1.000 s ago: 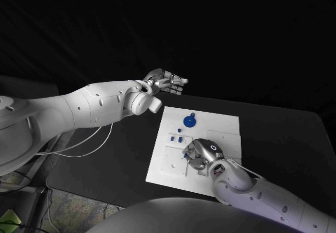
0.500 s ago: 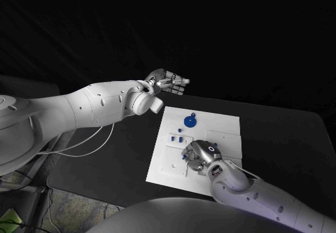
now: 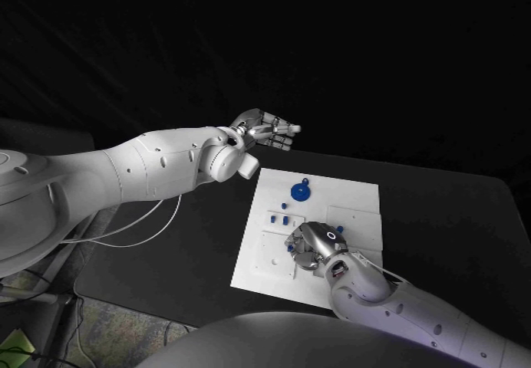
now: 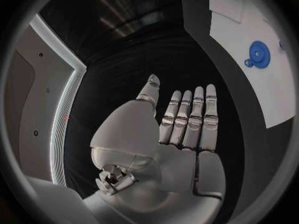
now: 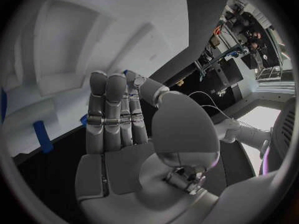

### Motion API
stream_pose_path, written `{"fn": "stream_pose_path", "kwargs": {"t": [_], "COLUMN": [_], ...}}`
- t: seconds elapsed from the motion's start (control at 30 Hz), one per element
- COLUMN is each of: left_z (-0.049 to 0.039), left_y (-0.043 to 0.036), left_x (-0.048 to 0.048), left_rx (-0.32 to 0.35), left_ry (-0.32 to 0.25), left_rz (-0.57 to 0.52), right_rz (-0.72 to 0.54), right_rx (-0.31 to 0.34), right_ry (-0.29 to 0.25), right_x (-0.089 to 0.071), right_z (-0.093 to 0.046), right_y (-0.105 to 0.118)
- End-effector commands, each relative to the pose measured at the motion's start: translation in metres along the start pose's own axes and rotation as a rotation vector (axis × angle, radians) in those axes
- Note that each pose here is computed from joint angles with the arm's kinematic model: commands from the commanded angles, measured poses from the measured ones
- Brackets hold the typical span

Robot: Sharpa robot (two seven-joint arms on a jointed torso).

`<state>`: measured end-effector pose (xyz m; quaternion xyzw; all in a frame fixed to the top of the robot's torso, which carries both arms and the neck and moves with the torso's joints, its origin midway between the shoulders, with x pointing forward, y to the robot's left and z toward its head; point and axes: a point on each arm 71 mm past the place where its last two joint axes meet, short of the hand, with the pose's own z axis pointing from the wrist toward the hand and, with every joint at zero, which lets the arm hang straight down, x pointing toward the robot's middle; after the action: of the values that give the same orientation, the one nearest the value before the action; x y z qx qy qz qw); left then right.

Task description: Assemble the parts on the task board

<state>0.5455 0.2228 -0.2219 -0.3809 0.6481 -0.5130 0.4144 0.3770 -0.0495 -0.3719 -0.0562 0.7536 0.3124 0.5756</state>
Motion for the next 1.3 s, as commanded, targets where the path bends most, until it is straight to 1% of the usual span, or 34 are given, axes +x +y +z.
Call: {"fn": "stream_pose_path", "kwargs": {"t": [0.03, 0.2, 0.47, 0.57, 0.67, 0.73, 0.83, 1.0, 1.3], "left_z": [0.0007, 0.0008, 0.0010, 0.0010, 0.0011, 0.0011, 0.0012, 0.0011, 0.0016], "left_y": [-0.0016, -0.0014, -0.0013, -0.0013, -0.0012, -0.0012, -0.0012, -0.0011, -0.0003], "left_x": [0.0022, 0.0021, 0.0020, 0.0020, 0.0020, 0.0021, 0.0023, 0.0020, 0.0013], "left_rx": [0.010, 0.010, 0.009, 0.008, 0.008, 0.007, 0.007, 0.006, 0.001], "left_ry": [0.020, 0.019, 0.020, 0.020, 0.020, 0.021, 0.021, 0.021, 0.019], "left_rz": [0.001, 0.001, 0.001, 0.001, 0.001, 0.001, 0.001, 0.001, 0.001], "right_rz": [-0.007, -0.013, -0.061, -0.070, -0.073, -0.068, -0.047, 0.002, 0.042], "right_rx": [0.000, 0.006, 0.028, 0.031, 0.033, 0.035, 0.038, 0.039, 0.026], "right_ry": [0.006, 0.023, 0.136, 0.160, 0.172, 0.172, 0.158, 0.115, 0.050], "right_x": [0.001, 0.003, 0.012, 0.014, 0.016, 0.016, 0.015, 0.012, 0.006], "right_z": [0.000, 0.001, 0.001, 0.002, 0.002, 0.002, 0.001, 0.001, -0.001], "right_y": [0.002, 0.001, 0.001, 0.002, 0.003, 0.002, 0.002, 0.000, 0.002]}}
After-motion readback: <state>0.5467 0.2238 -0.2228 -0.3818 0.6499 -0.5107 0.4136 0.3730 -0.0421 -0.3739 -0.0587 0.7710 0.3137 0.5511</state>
